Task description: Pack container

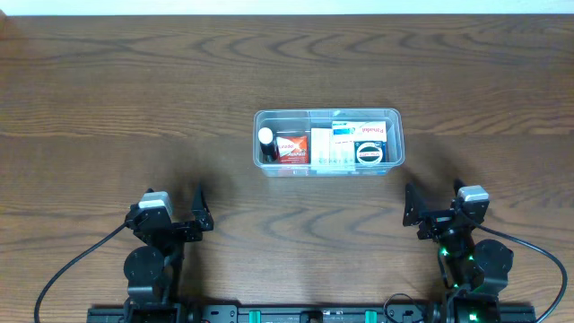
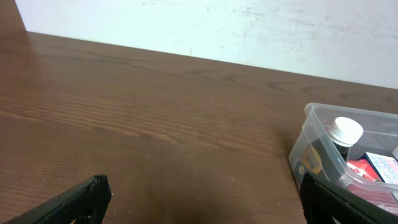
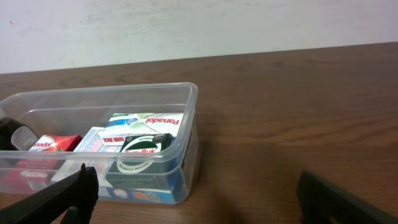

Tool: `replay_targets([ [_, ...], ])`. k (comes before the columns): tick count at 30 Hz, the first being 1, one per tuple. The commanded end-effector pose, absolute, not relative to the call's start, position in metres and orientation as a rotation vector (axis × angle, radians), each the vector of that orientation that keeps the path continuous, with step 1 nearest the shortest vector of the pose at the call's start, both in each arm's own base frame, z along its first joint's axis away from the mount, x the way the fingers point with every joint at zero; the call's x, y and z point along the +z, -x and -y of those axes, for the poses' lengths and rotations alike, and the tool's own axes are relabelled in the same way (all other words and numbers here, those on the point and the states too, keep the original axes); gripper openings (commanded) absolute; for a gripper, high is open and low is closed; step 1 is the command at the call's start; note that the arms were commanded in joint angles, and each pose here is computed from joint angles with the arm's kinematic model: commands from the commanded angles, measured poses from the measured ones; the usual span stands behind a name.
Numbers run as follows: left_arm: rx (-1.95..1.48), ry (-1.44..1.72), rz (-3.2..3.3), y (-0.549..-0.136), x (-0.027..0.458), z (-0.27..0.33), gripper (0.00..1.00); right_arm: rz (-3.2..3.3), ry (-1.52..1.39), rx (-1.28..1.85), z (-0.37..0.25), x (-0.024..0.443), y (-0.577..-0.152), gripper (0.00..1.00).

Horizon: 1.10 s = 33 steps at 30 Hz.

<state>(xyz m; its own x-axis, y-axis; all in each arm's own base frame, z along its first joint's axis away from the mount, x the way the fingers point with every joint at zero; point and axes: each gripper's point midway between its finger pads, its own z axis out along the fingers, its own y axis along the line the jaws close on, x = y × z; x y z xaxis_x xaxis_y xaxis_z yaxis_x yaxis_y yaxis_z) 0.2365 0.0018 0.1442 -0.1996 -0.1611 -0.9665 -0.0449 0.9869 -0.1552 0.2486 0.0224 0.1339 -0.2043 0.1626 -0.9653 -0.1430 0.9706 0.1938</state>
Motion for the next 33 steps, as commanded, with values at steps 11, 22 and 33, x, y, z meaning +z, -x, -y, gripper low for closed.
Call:
replay_targets([
  [11, -0.067, 0.164, -1.808, -0.2348, 0.1308, -0.0068, 0.98, -1.759, -0.010, 0.269, -0.0227, 0.1323, -0.2484, 0.99],
  [22, -0.067, 0.164, -1.808, -0.2348, 0.1308, -0.0068, 0.98, -1.759, -0.010, 0.269, -0.0227, 0.1323, -0.2484, 0.99],
  [33, -0.091, 0.133, -1.811, -0.2349, 0.1308, 0.0012, 0.98, -1.759, -0.010, 0.269, -0.0227, 0.1323, -0.2484, 0.99],
])
